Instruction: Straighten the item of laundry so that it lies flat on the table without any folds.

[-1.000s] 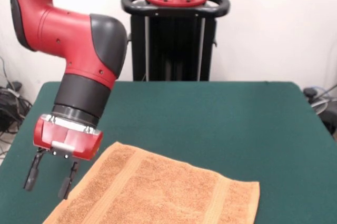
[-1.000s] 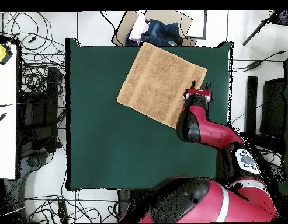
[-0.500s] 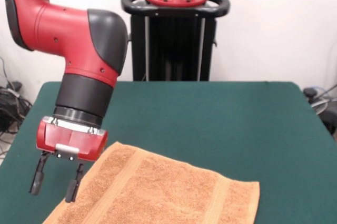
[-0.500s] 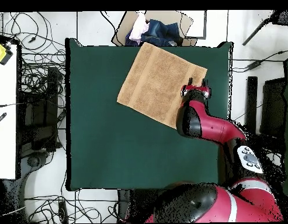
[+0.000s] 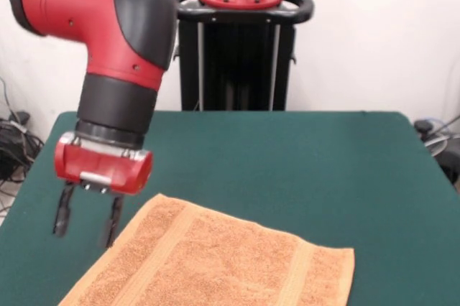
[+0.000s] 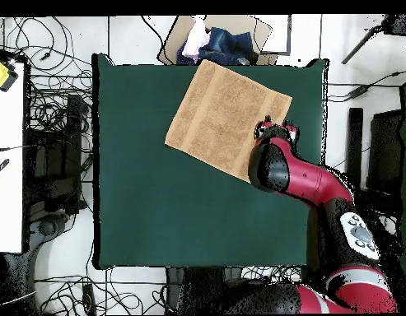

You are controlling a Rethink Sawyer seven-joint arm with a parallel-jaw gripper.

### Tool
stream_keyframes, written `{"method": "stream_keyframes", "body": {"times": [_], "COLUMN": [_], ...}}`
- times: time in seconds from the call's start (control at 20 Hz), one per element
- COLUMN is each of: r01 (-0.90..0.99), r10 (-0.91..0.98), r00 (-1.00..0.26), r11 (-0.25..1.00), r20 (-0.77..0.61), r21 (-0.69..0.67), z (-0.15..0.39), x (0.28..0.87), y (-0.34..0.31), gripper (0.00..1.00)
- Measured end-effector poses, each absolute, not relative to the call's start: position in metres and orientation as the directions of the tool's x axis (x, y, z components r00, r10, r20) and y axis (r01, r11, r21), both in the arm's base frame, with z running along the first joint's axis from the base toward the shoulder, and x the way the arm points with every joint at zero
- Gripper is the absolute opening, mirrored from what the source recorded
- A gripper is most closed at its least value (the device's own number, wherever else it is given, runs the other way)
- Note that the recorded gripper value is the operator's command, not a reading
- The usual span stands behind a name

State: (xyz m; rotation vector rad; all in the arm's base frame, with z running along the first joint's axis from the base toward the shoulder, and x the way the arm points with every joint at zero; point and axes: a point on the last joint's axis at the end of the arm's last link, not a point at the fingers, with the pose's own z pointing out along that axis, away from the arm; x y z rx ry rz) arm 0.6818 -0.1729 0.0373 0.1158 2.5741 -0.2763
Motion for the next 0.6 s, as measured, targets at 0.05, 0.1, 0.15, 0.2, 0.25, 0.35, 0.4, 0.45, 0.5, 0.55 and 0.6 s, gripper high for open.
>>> {"method": "stream_keyframes", "body": {"times": [0.05, 0.1, 0.15, 0.2, 0.25, 0.35, 0.4, 0.45, 0.5, 0.55, 0.6], "r01": [0.153, 0.157, 0.163, 0.169, 0.173, 0.186, 0.191, 0.195, 0.199, 0.200, 0.202], "r10": [0.075, 0.089, 0.108, 0.125, 0.140, 0.178, 0.188, 0.195, 0.200, 0.201, 0.202], "r00": [-0.888, -0.899, -0.914, -0.927, -0.939, -0.966, -0.973, -0.977, -0.979, -0.980, -0.979], "r11": [0.979, 0.979, 0.980, 0.981, 0.982, 0.982, 0.982, 0.981, 0.980, 0.979, 0.978], "r20": [-0.453, -0.428, -0.391, -0.353, -0.315, -0.185, -0.136, -0.092, -0.047, -0.015, 0.014], "r21": [-0.138, -0.127, -0.110, -0.094, -0.079, -0.027, -0.008, 0.009, 0.026, 0.037, 0.049], "z": [0.046, 0.048, 0.051, 0.055, 0.058, 0.070, 0.075, 0.080, 0.085, 0.088, 0.092], "x": [0.676, 0.674, 0.671, 0.668, 0.665, 0.654, 0.650, 0.646, 0.642, 0.639, 0.636], "y": [-0.164, -0.161, -0.156, -0.151, -0.146, -0.128, -0.121, -0.113, -0.106, -0.100, -0.095], "gripper": [1.00, 1.00, 1.00, 1.00, 1.00, 1.00, 1.00, 1.00, 1.00, 1.00, 1.00]}}
